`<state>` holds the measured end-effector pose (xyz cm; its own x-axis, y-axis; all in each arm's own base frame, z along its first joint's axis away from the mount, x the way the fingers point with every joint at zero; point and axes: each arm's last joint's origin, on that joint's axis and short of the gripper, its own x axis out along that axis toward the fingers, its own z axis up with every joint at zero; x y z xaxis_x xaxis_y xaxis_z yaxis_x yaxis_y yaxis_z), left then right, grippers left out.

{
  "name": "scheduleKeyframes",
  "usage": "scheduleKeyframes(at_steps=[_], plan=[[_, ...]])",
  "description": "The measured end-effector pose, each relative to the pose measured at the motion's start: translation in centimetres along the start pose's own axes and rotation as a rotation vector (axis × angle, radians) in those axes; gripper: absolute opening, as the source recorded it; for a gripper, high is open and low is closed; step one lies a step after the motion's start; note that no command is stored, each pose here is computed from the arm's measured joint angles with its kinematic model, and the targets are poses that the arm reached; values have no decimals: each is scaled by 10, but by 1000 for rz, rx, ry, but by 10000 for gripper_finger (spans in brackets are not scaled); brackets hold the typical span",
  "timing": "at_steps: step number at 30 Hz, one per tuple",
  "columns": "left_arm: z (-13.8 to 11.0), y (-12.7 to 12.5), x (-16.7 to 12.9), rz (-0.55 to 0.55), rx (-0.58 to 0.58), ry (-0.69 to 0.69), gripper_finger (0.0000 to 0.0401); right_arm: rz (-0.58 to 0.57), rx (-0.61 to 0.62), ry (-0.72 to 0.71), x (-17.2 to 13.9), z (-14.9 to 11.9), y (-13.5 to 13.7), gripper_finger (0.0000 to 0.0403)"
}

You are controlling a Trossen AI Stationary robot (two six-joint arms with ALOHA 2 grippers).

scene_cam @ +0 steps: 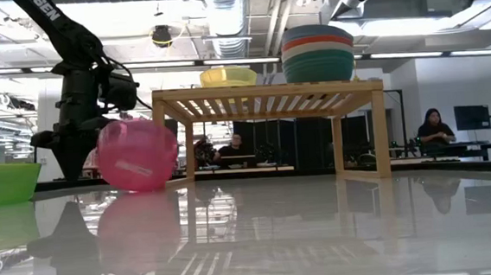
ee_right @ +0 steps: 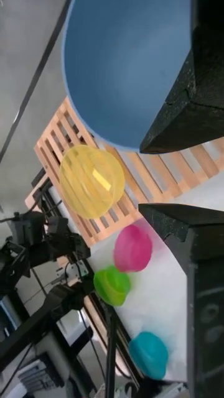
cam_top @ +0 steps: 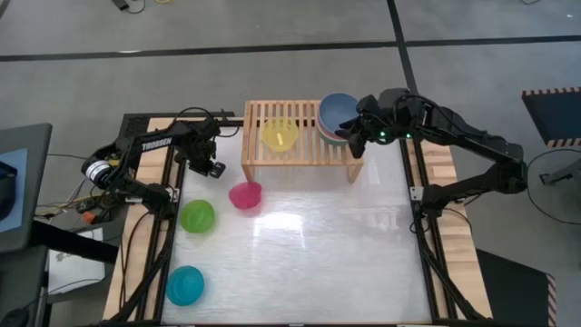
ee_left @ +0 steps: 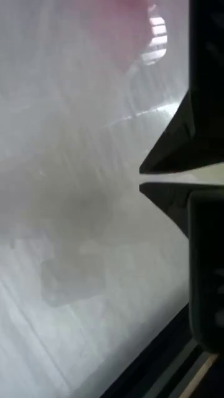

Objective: Place and stack bowls onto a shelf
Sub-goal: Stack the pink bowl on top of the yellow bowl on the shelf

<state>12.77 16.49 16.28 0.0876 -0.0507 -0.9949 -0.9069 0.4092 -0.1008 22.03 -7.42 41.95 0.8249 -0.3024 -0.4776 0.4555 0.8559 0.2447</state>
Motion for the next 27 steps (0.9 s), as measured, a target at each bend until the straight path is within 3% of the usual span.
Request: scheduleKeyframes(at_steps=[10, 19, 27], plan=[[-7, -3, -17, -34, -15, -82, 35, 6, 15, 5, -1, -5, 14, 164], [-38, -25, -56, -133, -10, -291, 70, 9, 21, 2, -1, -5, 15, 164], [-52, -38, -67, -170, -36, -366, 76, 20, 7, -39, -1, -1, 15, 164]])
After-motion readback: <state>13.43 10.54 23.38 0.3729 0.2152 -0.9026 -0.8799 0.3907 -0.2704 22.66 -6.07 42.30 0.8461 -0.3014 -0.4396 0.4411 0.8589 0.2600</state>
